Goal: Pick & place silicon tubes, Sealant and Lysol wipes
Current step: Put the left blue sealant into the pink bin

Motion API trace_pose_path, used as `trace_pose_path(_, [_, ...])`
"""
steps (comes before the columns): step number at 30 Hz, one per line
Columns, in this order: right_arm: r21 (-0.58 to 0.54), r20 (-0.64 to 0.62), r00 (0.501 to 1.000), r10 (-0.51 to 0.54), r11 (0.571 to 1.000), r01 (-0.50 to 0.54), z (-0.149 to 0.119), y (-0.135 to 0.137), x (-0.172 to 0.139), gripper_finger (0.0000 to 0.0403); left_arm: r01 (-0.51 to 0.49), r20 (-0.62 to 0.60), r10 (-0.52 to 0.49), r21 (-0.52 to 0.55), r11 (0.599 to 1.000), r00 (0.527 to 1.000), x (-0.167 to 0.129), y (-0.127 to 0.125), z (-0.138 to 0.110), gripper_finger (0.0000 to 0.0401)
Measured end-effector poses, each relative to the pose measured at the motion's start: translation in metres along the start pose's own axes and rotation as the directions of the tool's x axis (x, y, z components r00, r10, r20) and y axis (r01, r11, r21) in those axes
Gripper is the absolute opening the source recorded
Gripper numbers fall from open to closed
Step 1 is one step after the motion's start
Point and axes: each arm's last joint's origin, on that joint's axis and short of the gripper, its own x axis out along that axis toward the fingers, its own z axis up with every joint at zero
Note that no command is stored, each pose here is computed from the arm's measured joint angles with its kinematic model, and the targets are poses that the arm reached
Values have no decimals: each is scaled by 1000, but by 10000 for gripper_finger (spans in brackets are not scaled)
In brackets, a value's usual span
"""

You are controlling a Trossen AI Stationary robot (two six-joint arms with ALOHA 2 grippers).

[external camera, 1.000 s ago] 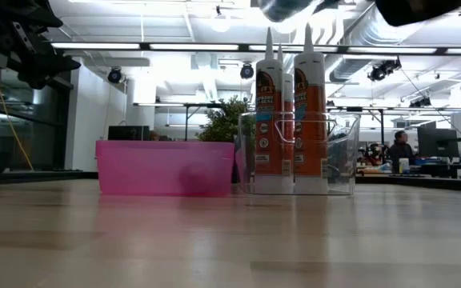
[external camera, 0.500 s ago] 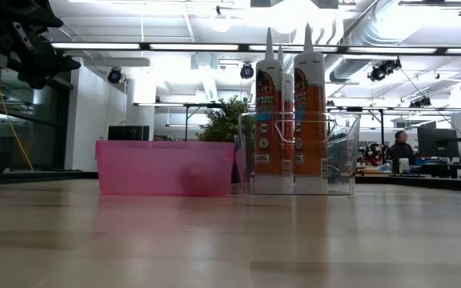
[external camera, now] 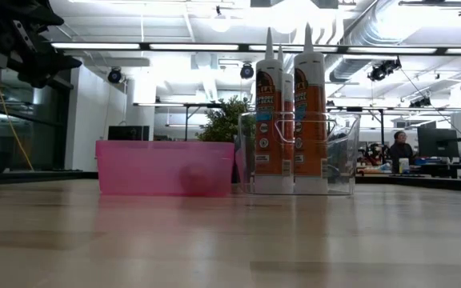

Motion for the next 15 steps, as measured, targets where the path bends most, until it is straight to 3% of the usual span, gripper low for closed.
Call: trace_pose_path(15, [-58,11,1000,-2,998,2,8,1,4,209,10,-12,-10,-3,1000,1000,0,0,-1,324])
